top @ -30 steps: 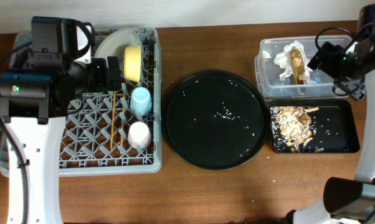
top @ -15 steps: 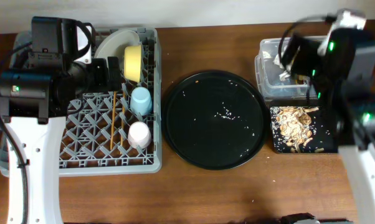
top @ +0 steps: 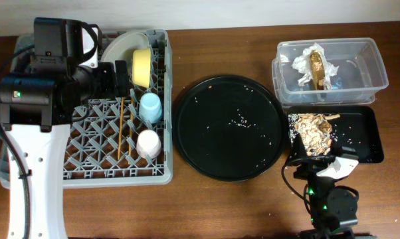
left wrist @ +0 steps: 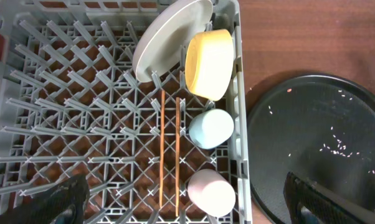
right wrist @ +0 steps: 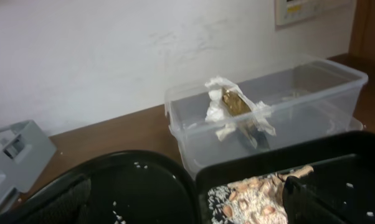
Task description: Sort waste into correct bins and load items into the dishwasher rack
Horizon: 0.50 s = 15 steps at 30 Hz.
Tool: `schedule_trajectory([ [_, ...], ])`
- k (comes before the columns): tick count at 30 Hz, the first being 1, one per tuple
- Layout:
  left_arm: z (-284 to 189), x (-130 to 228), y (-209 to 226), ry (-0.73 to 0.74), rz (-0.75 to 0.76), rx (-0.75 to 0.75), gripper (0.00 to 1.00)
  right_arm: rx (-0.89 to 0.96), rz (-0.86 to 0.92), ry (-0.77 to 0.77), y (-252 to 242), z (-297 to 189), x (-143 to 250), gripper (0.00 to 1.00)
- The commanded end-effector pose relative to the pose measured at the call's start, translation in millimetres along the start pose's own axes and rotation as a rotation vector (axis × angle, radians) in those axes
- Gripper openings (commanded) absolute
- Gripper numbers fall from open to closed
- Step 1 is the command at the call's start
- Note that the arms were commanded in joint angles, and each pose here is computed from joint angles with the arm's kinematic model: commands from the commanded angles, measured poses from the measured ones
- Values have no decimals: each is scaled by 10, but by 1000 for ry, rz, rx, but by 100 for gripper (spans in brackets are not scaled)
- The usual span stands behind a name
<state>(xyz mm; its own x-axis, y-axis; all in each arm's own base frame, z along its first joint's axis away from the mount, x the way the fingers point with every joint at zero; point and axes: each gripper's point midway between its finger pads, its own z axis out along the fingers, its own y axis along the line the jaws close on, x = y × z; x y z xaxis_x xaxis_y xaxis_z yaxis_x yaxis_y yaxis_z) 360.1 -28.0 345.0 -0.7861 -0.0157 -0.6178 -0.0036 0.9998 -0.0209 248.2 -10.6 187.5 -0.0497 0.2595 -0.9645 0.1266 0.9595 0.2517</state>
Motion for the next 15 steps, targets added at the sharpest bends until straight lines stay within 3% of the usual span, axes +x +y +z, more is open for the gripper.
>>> schedule_trajectory([
  [1, 4, -4, -7, 0, 4, 6, 99, -15, -3, -1, -16, -7, 158, 99],
  [4, 4, -3, -7, 1, 4, 6, 99, -73, -16, 24, 41, -6, 355, 98],
  [15, 4, -4, -7, 0, 4, 6, 99, -162, -74, 31, 190, -34, 373, 98],
])
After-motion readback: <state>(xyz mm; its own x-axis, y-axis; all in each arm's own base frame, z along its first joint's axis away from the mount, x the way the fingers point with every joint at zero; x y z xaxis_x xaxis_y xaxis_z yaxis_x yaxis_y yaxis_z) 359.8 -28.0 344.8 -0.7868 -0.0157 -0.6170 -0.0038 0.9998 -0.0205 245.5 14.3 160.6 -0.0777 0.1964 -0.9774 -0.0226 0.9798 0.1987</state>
